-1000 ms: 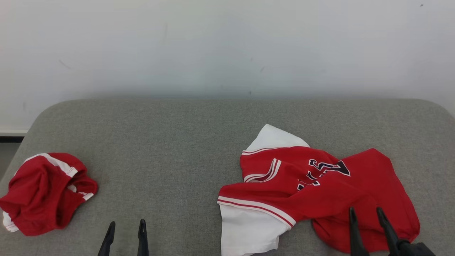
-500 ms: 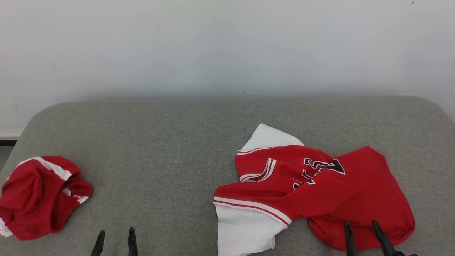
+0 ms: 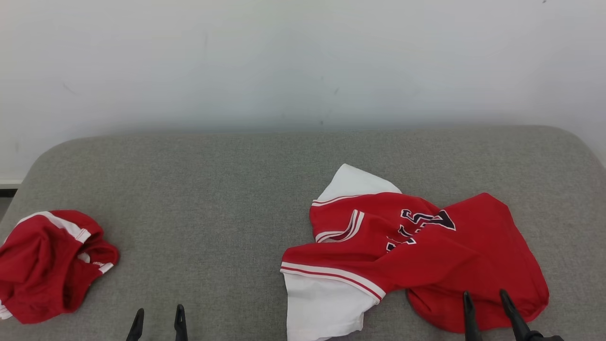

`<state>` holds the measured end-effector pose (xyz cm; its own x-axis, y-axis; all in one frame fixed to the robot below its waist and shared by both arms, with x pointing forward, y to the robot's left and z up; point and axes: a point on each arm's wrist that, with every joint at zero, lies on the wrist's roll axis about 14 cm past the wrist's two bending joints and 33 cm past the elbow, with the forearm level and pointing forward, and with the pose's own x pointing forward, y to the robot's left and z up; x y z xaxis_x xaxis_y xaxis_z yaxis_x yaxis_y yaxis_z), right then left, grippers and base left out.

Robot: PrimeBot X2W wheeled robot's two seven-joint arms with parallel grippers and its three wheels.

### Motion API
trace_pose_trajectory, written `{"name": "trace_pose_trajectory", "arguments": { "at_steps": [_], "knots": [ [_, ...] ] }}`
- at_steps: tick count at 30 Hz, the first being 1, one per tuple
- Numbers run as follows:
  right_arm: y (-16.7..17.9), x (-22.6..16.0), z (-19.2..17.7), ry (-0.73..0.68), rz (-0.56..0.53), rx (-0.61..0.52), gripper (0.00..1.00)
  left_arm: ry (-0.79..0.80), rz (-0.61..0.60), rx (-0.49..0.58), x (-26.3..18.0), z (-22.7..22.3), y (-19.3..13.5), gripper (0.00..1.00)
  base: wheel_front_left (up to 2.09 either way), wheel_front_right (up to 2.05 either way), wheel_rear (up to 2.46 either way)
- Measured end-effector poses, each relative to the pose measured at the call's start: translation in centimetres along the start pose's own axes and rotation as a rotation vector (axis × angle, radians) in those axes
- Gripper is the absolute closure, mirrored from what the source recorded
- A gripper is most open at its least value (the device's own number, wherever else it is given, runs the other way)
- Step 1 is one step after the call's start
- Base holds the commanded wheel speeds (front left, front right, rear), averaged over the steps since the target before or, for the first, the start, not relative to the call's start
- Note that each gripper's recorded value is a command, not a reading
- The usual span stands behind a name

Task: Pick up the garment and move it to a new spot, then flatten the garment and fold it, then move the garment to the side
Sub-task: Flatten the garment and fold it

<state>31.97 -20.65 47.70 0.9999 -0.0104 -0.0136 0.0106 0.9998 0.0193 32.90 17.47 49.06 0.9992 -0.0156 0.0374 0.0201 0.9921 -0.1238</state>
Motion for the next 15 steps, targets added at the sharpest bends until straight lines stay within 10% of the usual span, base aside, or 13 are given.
{"name": "trace_pose_trajectory", "arguments": {
  "at_steps": [15],
  "knots": [
    [-3.5, 0.1, -0.8, 0.134, -0.114, 0.033, 0.0, 0.195, -0.19, -0.098, -0.2, -5.7, -5.8, 0.0, 0.0, 0.0, 0.0]
  ]
}}
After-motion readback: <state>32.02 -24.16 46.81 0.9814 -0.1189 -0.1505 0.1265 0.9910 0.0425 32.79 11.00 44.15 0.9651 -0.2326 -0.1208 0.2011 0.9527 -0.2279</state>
